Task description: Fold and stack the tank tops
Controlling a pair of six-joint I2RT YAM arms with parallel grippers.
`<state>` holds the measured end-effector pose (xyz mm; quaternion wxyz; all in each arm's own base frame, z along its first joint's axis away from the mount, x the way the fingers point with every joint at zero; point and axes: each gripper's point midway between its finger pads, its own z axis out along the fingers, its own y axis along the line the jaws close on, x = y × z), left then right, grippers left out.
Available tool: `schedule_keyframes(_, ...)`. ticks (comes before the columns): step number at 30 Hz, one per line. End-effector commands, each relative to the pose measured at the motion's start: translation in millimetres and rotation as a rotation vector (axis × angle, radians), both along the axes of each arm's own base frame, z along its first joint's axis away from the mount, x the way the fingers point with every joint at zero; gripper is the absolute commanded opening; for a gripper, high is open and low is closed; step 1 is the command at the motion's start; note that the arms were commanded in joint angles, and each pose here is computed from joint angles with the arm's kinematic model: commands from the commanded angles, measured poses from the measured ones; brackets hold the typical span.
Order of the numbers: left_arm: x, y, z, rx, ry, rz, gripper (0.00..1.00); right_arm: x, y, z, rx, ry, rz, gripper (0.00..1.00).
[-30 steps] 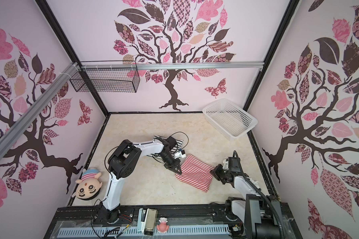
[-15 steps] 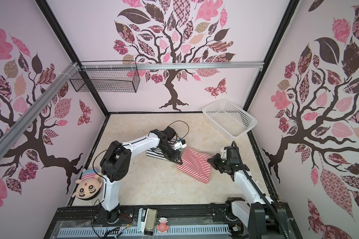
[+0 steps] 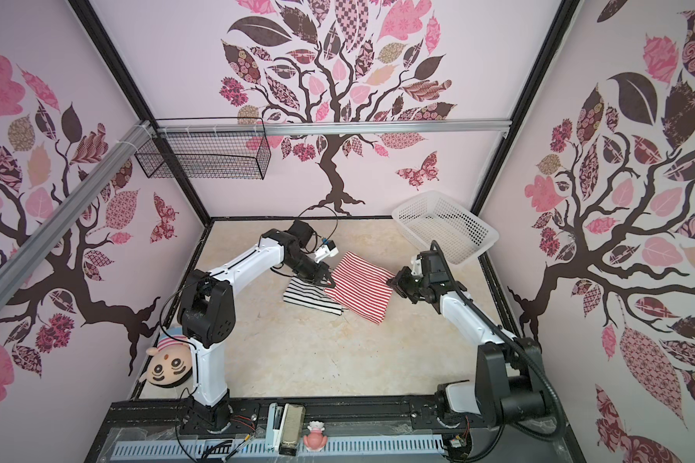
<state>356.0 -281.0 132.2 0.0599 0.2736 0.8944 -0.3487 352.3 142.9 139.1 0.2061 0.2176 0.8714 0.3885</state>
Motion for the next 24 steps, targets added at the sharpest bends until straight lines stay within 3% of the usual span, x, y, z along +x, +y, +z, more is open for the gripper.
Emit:
schedule_keyframes(1, 19.7, 21.3, 10.4, 0.001, -0.043, 0.034, 0.04, 25.9, 18.7, 4.1, -0.003, -0.016, 0.02, 0.0)
schedule_keyframes(14, 42.0, 107.5, -1.1, 0.031, -0.014, 0.18, 0.04, 88.1, 101.1, -19.4, -0.012, 0.017, 0.144, 0.0)
schedule_keyframes(24, 27.3, 132.7, -9.8, 0.023, 0.035, 0.205, 0.04, 95.5, 124.4, -27.9, -0.048, 0.036, 0.187, 0.0)
